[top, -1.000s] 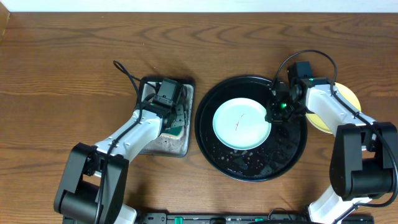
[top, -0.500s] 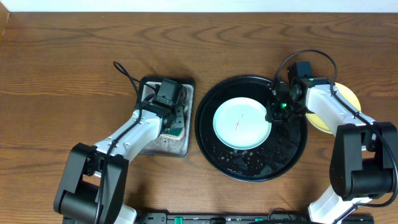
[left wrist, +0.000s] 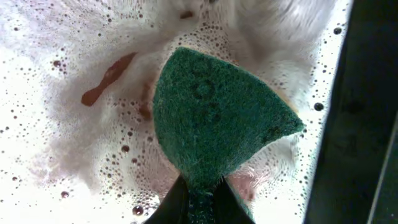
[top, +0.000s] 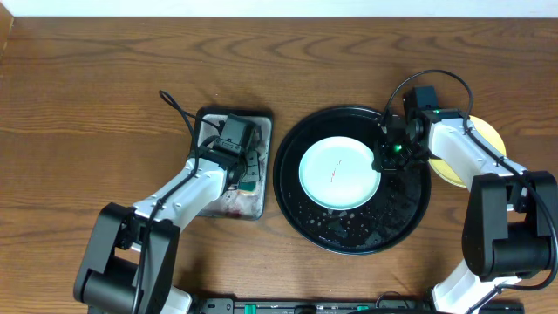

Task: Clean dirty plates on tray and stack at the side
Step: 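Dip and rub the sponge in the soapy water with the left gripper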

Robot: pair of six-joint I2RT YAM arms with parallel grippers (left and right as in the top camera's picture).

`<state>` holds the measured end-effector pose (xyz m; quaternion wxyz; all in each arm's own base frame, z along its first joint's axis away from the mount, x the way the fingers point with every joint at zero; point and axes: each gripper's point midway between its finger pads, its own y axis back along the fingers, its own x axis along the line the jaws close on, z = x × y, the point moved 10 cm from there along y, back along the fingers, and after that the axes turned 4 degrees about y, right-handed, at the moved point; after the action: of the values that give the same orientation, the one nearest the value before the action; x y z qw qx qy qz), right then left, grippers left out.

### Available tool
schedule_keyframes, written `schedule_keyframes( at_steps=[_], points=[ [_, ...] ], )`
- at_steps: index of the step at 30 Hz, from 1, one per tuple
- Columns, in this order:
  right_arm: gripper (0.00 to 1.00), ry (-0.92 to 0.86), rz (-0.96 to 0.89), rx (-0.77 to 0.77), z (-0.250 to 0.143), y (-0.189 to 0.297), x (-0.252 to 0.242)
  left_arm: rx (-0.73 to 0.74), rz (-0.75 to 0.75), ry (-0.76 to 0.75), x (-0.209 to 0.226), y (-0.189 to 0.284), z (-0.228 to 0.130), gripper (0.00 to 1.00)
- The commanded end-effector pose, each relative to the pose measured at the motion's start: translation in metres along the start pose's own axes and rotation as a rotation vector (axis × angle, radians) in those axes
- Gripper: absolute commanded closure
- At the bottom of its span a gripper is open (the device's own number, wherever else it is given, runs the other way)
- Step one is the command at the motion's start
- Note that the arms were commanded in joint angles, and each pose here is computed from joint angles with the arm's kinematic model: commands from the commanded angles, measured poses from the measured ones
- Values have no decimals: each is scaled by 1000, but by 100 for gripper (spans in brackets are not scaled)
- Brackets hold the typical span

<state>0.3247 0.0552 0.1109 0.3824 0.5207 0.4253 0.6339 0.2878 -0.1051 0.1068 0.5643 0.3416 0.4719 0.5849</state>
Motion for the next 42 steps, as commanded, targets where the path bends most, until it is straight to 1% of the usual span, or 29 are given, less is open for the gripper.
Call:
schedule_keyframes(
  at_steps=[1, 2, 5, 9, 13, 17, 20, 24, 31, 36, 42],
  points=[
    [97, 2, 9, 5, -1, -1, 5, -12, -24, 7, 9, 13, 0, 93],
    [99, 2, 9, 5, -1, -1, 5, -22, -60, -9, 9, 19, 3, 93],
    [99, 2, 9, 4, -1, -1, 5, -48, -216, -55, 12, 41, 12, 93],
    [99, 5, 9, -4, 0, -1, 5, -97, -359, -6, 25, 67, 22, 93],
    [94, 5, 9, -5, 0, -1, 5, -130, -465, 31, 35, 86, 28, 93],
    [91, 6, 9, -6, 0, -1, 5, -125, -570, 45, 40, 95, 30, 93],
    [91, 6, 9, -6, 0, -1, 5, -121, -606, 58, 43, 97, 31, 93],
    [88, 6, 8, -6, 0, -1, 5, -118, -661, 68, 48, 100, 33, 93],
    [89, 6, 8, -7, 1, -1, 5, -130, -777, 84, 59, 107, 37, 93],
    [90, 6, 8, -7, 1, -1, 5, -154, -899, 44, 63, 116, 40, 93],
    [90, 7, 8, -10, 1, -1, 5, -182, -914, 38, 71, 118, 43, 93]
  ],
)
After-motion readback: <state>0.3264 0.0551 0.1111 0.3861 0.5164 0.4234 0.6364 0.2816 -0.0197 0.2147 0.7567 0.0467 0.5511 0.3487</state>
